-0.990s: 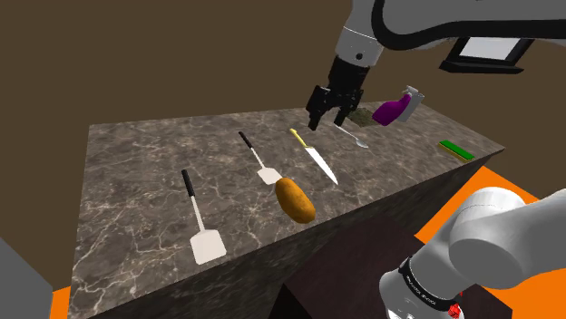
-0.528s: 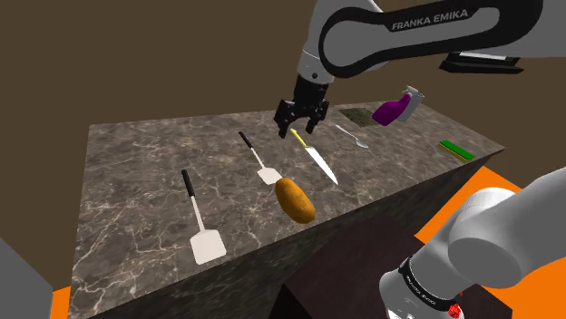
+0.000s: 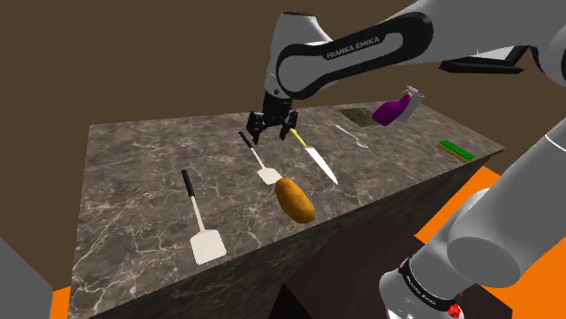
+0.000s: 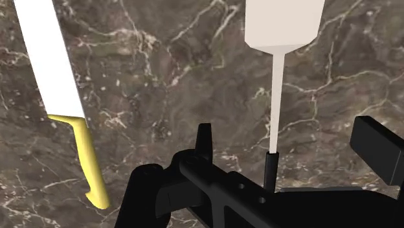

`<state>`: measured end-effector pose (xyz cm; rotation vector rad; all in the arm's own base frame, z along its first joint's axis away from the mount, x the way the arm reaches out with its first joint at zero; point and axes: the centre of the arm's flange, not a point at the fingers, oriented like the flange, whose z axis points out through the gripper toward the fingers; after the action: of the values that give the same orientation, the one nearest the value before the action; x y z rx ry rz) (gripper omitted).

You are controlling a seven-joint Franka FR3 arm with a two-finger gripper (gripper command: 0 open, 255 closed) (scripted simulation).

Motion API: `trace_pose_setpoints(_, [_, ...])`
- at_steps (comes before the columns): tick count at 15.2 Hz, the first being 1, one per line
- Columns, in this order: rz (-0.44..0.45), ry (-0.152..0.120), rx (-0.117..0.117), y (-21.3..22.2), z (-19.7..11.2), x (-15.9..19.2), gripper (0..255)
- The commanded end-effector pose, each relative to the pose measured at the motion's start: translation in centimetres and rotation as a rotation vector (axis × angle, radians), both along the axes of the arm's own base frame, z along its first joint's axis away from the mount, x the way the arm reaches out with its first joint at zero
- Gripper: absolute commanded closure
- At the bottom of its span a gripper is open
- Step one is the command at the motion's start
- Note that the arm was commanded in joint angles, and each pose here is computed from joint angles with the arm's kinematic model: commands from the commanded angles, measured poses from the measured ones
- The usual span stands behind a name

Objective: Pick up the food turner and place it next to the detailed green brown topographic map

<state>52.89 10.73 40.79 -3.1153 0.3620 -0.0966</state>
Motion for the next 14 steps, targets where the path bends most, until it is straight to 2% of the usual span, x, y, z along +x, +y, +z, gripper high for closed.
trace_pose_setpoints(1, [-0.011, -0.002, -0.006, 0.7, -1.5, 2.1, 0])
trace_pose_setpoints(3, [-0.021, -0.003, -0.011, 1.1, -2.9, 3.9, 0])
trace_pose_setpoints(10, [-0.021, -0.003, -0.011, 1.0, -6.6, 4.1, 0])
trace_pose_setpoints(14, [-0.021, -0.003, -0.011, 1.0, -6.9, 4.1, 0])
